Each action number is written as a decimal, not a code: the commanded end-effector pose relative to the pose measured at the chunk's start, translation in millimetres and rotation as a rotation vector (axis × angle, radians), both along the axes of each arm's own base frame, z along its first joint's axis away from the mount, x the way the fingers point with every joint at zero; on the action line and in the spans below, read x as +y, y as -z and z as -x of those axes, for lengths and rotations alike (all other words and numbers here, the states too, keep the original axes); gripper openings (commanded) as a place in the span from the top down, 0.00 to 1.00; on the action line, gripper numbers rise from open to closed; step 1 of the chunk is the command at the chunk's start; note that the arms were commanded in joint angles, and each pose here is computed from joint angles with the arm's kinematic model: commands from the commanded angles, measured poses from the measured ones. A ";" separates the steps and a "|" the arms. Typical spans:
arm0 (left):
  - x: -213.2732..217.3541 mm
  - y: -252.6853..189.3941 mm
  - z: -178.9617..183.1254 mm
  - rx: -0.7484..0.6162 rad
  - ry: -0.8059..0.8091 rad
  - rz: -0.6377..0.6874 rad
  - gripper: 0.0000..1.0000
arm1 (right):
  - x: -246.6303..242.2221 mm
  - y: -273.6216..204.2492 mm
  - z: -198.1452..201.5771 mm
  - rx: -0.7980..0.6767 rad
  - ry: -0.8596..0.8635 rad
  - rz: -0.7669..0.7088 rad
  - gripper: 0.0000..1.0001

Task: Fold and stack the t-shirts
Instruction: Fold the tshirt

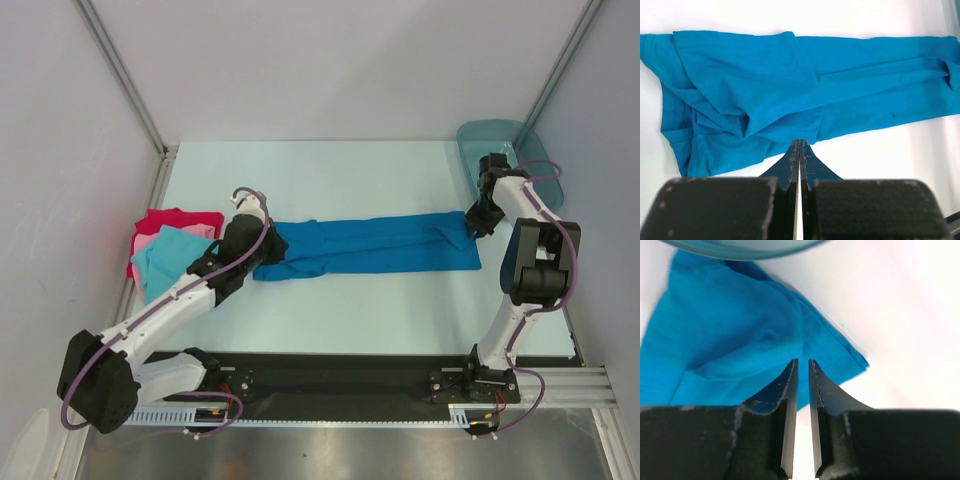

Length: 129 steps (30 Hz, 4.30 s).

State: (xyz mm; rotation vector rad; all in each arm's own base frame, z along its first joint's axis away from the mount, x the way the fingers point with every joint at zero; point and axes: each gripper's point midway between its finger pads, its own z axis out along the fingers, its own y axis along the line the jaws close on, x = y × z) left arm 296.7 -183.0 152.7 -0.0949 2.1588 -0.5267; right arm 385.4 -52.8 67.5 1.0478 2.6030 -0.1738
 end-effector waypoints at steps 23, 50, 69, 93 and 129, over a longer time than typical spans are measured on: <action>10.5 54.7 17.6 0.067 -0.052 0.005 0.93 | 35.0 -27.1 32.5 -0.490 0.103 -0.211 0.49; 38.3 90.8 24.8 0.134 -0.129 0.055 0.27 | 44.5 -14.6 70.6 -0.611 0.064 -0.306 0.35; 50.1 129.0 35.2 0.206 -0.214 0.046 0.19 | 36.9 14.5 77.1 -0.594 0.116 -0.352 0.35; 33.7 126.4 -5.9 0.179 -0.224 0.044 0.27 | 23.0 22.2 55.7 -0.667 0.209 -0.387 0.36; 43.3 68.0 -55.2 0.105 -0.285 -0.079 1.00 | 26.6 18.1 62.1 -0.613 0.258 -0.364 1.00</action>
